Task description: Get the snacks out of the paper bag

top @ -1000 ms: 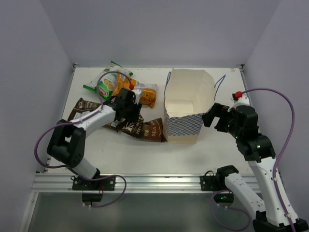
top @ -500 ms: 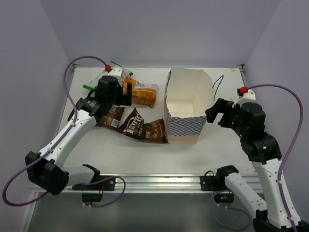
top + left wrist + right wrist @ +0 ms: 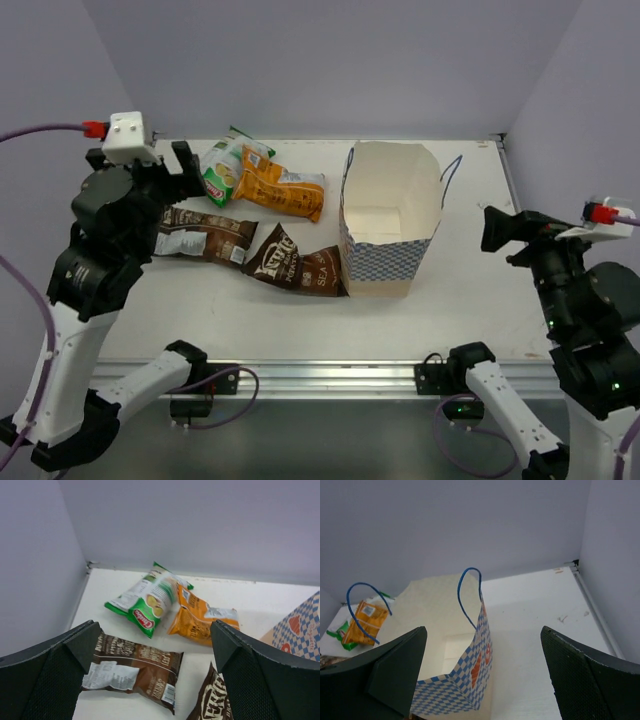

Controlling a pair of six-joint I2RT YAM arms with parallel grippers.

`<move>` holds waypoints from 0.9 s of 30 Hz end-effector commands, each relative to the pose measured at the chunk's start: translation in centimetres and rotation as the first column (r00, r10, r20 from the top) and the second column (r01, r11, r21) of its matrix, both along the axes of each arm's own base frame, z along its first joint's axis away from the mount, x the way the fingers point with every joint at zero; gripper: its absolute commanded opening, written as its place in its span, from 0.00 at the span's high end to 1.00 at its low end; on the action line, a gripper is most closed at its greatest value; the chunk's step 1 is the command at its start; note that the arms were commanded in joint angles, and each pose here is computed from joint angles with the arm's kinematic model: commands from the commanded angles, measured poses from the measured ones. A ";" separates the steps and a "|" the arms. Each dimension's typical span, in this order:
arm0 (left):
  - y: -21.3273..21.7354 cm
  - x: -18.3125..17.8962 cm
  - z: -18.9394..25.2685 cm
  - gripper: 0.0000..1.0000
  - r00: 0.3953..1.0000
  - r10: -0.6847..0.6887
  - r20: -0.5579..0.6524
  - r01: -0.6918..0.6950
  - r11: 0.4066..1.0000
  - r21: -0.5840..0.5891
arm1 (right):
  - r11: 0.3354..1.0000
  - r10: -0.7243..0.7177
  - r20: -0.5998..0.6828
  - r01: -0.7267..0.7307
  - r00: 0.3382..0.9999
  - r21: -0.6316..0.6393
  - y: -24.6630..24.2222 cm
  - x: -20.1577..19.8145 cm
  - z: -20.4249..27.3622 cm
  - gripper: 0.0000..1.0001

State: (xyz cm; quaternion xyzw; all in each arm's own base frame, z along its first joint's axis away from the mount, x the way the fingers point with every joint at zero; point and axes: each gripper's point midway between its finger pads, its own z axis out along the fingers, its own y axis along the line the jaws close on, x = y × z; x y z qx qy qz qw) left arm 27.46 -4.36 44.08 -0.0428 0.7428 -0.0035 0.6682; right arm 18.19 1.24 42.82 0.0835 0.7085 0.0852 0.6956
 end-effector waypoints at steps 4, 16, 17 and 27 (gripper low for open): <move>5.6 -5.3 4.0 0.00 0.984 0.150 0.091 -0.156 0.986 0.062 | 0.992 -0.115 0.167 0.121 0.979 -0.025 -2.9 -2.3 4.5 0.01; 10.9 -12.9 7.0 0.00 0.928 0.263 0.263 -0.263 0.964 -0.033 | 0.989 -0.124 0.283 0.141 0.951 -0.041 -3.8 -4.6 6.7 0.01; 11.1 -13.1 7.1 0.00 0.924 0.270 0.271 -0.269 0.962 -0.041 | 0.988 -0.132 0.284 0.149 0.950 -0.041 -4.0 -4.7 6.7 0.01; 12.7 -15.4 8.0 0.00 0.891 0.317 0.325 -0.299 0.948 -0.107 | 0.988 -0.135 0.303 0.152 0.943 -0.032 -4.1 -5.2 7.2 0.01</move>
